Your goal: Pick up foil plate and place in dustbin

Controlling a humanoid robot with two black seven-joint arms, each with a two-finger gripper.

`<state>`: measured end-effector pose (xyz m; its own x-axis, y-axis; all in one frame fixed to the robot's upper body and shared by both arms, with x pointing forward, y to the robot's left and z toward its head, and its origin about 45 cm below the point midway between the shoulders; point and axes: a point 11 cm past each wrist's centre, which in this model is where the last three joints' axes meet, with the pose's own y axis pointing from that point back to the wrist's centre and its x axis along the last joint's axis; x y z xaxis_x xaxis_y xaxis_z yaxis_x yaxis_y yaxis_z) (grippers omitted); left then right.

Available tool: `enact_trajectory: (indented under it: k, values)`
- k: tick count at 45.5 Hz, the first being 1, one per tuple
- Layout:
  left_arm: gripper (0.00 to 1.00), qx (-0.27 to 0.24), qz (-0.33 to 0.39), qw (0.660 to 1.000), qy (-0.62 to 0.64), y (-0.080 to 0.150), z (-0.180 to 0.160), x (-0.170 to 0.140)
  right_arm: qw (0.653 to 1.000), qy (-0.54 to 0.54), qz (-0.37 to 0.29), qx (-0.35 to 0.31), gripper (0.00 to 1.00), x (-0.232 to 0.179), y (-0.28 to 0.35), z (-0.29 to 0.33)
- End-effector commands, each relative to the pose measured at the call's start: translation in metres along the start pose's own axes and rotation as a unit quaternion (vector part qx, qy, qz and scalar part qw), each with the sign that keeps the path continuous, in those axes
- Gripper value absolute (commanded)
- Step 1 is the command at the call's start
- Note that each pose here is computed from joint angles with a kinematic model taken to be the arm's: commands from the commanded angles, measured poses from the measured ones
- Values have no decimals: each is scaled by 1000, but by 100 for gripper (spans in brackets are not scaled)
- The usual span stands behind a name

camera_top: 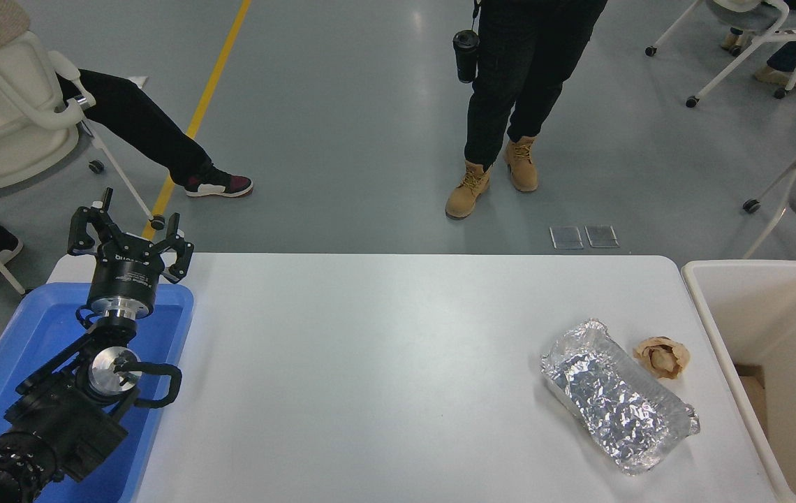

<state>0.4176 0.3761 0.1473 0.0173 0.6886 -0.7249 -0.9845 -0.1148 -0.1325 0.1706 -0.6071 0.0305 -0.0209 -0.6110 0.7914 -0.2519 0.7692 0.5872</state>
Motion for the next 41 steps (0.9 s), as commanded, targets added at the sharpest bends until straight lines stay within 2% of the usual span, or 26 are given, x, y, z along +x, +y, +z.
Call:
enact_trajectory:
  k: [1, 24, 41]
  values:
    - [99, 0, 0, 1000, 0, 0, 0, 0, 1000, 0, 4, 0, 0, 3, 0, 0]
    - [99, 0, 0, 1000, 0, 0, 0, 0, 1000, -2, 2, 1, 0, 1, 0, -1]
    - [99, 0, 0, 1000, 0, 0, 0, 0, 999, -15, 11, 45, 0, 16, 5, -57]
